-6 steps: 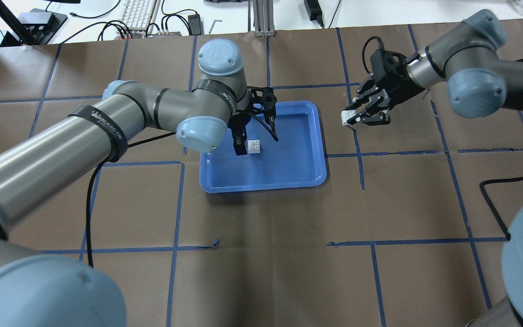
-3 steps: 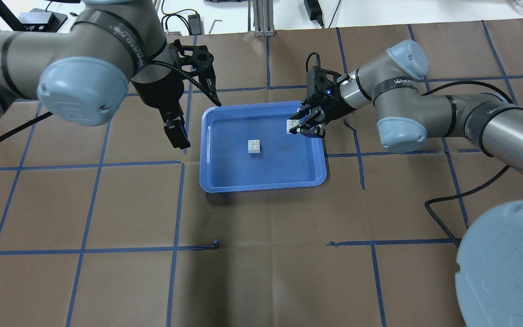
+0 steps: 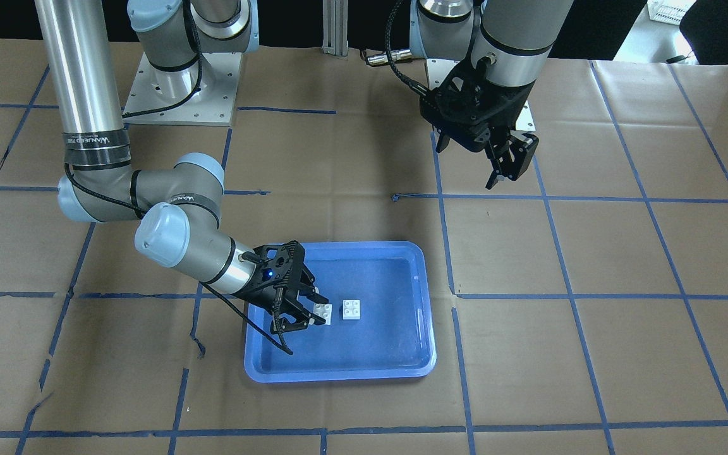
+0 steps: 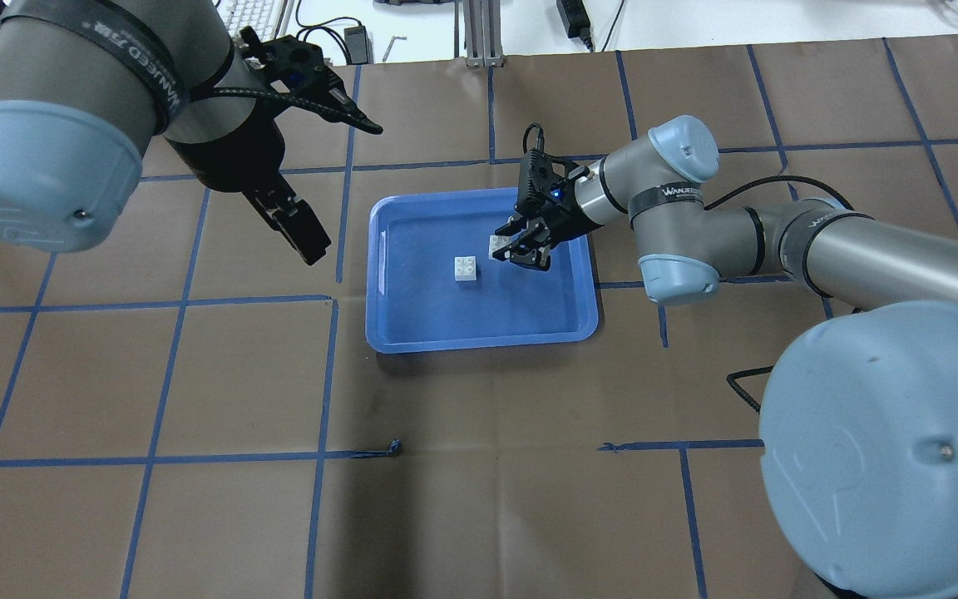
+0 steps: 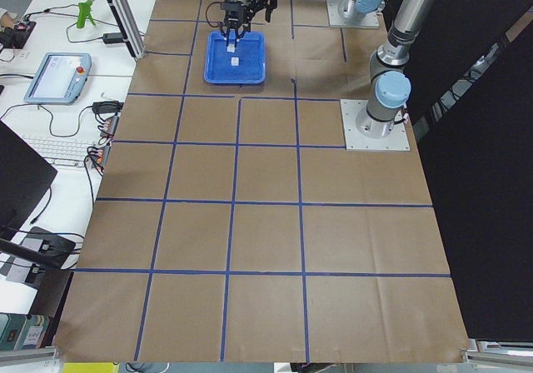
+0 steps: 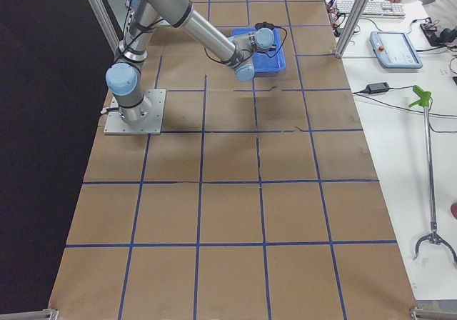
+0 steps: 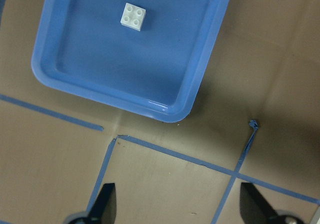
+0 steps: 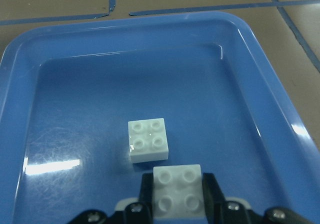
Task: Assemble white blocks and place on blue tray
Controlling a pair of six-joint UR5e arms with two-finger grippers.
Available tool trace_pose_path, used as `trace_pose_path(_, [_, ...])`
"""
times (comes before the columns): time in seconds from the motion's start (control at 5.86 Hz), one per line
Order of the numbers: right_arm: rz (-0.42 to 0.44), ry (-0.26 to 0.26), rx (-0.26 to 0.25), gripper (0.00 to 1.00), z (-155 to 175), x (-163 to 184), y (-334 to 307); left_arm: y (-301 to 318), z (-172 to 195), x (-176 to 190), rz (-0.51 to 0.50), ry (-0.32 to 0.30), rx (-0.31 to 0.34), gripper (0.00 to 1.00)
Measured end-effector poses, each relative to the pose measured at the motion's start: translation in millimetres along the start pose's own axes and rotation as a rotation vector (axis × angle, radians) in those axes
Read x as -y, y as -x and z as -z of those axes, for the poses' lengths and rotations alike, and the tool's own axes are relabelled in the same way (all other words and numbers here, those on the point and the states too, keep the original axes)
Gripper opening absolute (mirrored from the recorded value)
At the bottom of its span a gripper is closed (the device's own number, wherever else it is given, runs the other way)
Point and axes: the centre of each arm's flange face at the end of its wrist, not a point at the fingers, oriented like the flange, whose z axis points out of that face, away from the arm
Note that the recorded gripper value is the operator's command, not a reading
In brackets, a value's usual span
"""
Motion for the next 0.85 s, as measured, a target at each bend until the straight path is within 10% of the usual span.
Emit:
trace_pose_path(0.34, [0.001, 0.003, 0.021, 0.21, -18.4, -2.8, 5.1, 30.2, 4.1, -5.5, 0.465, -0.035, 0.035, 0.99])
trace_pose_path(0.85, [0.002, 0.003, 0.030, 0.21, -23.5, -1.4, 7.9, 49.3, 4.0, -12.5, 0.625, -0.062, 0.042, 0.99])
